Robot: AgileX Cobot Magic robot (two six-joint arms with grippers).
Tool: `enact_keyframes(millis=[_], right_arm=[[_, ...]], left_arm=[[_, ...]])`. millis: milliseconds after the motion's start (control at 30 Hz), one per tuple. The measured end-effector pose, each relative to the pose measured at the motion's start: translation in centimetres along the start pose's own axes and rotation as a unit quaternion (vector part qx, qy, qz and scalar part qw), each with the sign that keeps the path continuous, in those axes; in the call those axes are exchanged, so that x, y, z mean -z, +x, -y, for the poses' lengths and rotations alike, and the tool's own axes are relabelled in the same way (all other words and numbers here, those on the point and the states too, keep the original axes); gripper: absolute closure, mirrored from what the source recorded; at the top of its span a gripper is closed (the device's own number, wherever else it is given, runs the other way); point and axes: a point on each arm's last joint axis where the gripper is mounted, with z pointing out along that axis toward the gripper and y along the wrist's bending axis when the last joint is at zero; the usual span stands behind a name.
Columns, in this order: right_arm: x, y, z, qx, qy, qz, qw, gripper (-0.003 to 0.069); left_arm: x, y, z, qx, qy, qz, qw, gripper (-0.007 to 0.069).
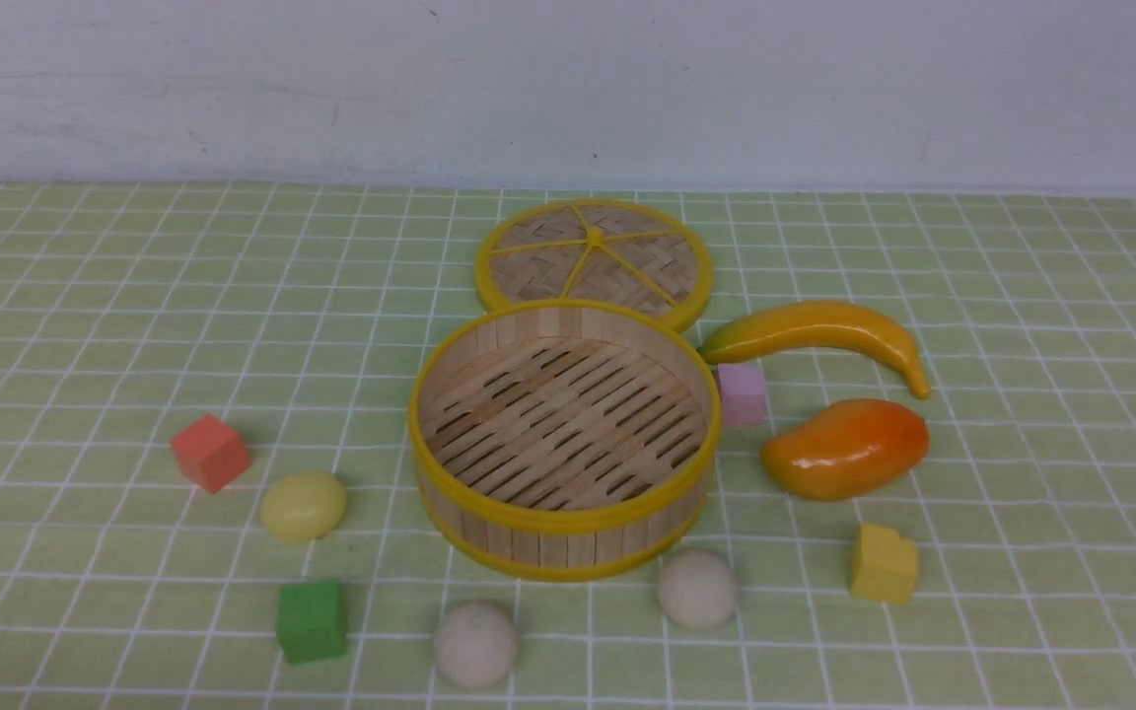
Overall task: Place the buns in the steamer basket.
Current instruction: Use the right arm to grab a steamed stuffed bun
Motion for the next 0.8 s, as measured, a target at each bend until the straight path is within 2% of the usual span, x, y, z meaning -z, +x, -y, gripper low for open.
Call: enact_keyframes(millis=[33,100,200,233,267,333,500,567,600,733,800], right_arm=[[-0.2,0.0,0.0,0.003,0.0,-0.007,1.0,0.0419],[-2.5,0.2,-0.4,0.037,0.002,-0.099,0.994,0.0419],[-5.2,2.4,0.0,0.065,0.01,-0.222,0.973,0.0419],[-5.9,3.4,0.2,0.086,0.061,-0.248,0.963,0.0419],[-6.4,4.2,0.5,0.085,0.016,-0.288,0.954,0.0419],[-7.3,5.9,1.0,0.097,0.022,-0.339,0.936,0.0419],[-9.5,9.5,2.0,0.075,0.033,-0.422,0.903,0.0419],[-10.1,11.5,2.4,0.047,0.035,-0.472,0.88,0.0419],[-10.2,11.7,2.4,0.047,0.036,-0.475,0.878,0.0419],[-11.2,16.6,2.8,0.009,0.007,-0.596,0.803,0.0419],[-11.5,17.5,2.6,0.005,-0.008,-0.614,0.789,0.0419]], left_arm=[[0.0,0.0,0.0,0.0,0.0,0.0,1.0,0.0386],[0.0,0.1,0.0,0.0,-0.001,-0.004,1.0,0.0386],[0.0,0.1,0.0,0.0,-0.003,-0.008,1.0,0.0386],[0.0,0.2,-0.1,0.0,-0.003,-0.008,1.0,0.0386],[0.0,0.2,-0.1,0.001,-0.003,-0.009,1.0,0.0386],[0.0,0.2,-0.1,0.001,-0.004,-0.01,1.0,0.0386],[0.0,0.2,-0.1,0.001,-0.004,-0.011,1.0,0.0386],[0.0,0.2,-0.1,0.001,-0.004,-0.011,1.0,0.0386],[0.0,0.2,-0.1,0.001,-0.004,-0.011,1.0,0.0386],[0.0,0.2,-0.1,0.001,-0.004,-0.011,1.0,0.0386],[0.0,0.2,-0.1,0.001,-0.004,-0.011,1.0,0.0386]])
